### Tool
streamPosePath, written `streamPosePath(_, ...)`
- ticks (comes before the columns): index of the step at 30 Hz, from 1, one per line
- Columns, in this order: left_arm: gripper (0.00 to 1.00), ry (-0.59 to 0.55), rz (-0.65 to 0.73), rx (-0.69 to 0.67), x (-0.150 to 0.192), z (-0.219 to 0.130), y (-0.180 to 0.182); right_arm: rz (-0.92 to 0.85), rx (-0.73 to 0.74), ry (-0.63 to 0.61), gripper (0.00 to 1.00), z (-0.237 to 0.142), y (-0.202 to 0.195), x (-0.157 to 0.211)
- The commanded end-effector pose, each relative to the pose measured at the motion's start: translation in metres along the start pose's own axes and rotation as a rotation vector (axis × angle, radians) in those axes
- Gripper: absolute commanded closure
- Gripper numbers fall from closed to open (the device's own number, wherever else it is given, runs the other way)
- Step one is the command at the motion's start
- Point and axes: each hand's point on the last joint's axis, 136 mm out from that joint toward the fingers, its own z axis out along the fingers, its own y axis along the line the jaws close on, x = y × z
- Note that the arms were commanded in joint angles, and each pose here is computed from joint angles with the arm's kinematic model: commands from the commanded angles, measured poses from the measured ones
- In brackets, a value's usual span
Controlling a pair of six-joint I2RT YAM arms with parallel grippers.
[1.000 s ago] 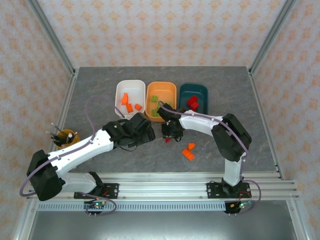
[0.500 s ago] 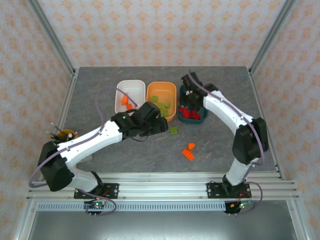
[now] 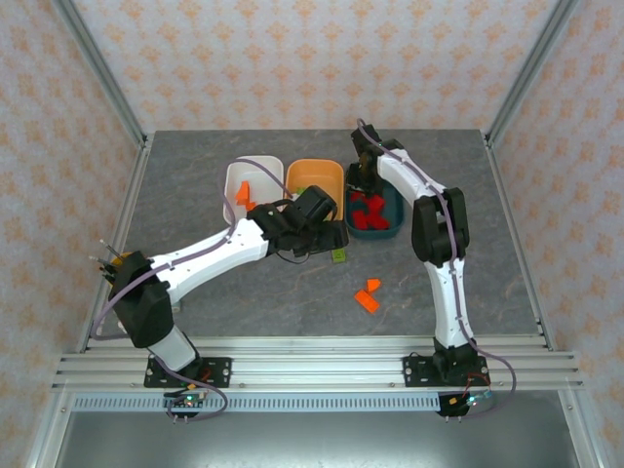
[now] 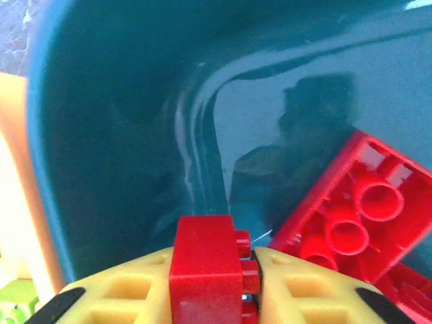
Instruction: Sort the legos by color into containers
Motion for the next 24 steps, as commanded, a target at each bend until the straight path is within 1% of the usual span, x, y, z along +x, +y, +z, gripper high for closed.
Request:
streamPosePath(1,0.24,0.041,0.017,0.027,0.008,0.003,-0.012,-0.006,-0.002,0.004,0.57,-0.017,0.001,-0.003)
streamPosePath(5,0.24,0.088,0.065,0.018,0.021,0.012,-0.019,-0.020,-0.024,-0.040,0.47,-0.047,0.003,-0.005)
streamPosePath(9,0.24,0.156,0.132,0.012,0.044,0.023,-0.029,-0.035,-0.037,-0.098,0.43,-0.091,0.000,-0.002)
streamPosePath(12,0.24,0.212,0.229,-0.027,0.066,0.032,-0.034,-0.050,-0.043,-0.140,0.42,-0.129,-0.010,0.012)
streamPosePath(14,0.23,0.250,0.291,-0.079,0.082,0.039,-0.031,-0.063,-0.042,-0.160,0.40,-0.152,-0.021,0.030)
streamPosePath(15,0.23,0.270,0.300,-0.106,0.089,0.042,-0.028,-0.067,-0.038,-0.160,0.39,-0.159,-0.027,0.040)
streamPosePath(18,0.22,0.335,0.262,-0.172,0.111,0.060,-0.021,-0.078,-0.038,-0.163,0.39,-0.181,-0.044,0.078)
streamPosePath(22,0.24,0.374,0.138,-0.247,0.127,0.069,-0.020,-0.081,-0.013,-0.153,0.39,-0.198,-0.073,0.133)
streamPosePath(24,0.25,0.389,0.077,-0.228,0.135,0.074,-0.031,-0.065,-0.012,-0.151,0.39,-0.204,-0.087,0.156)
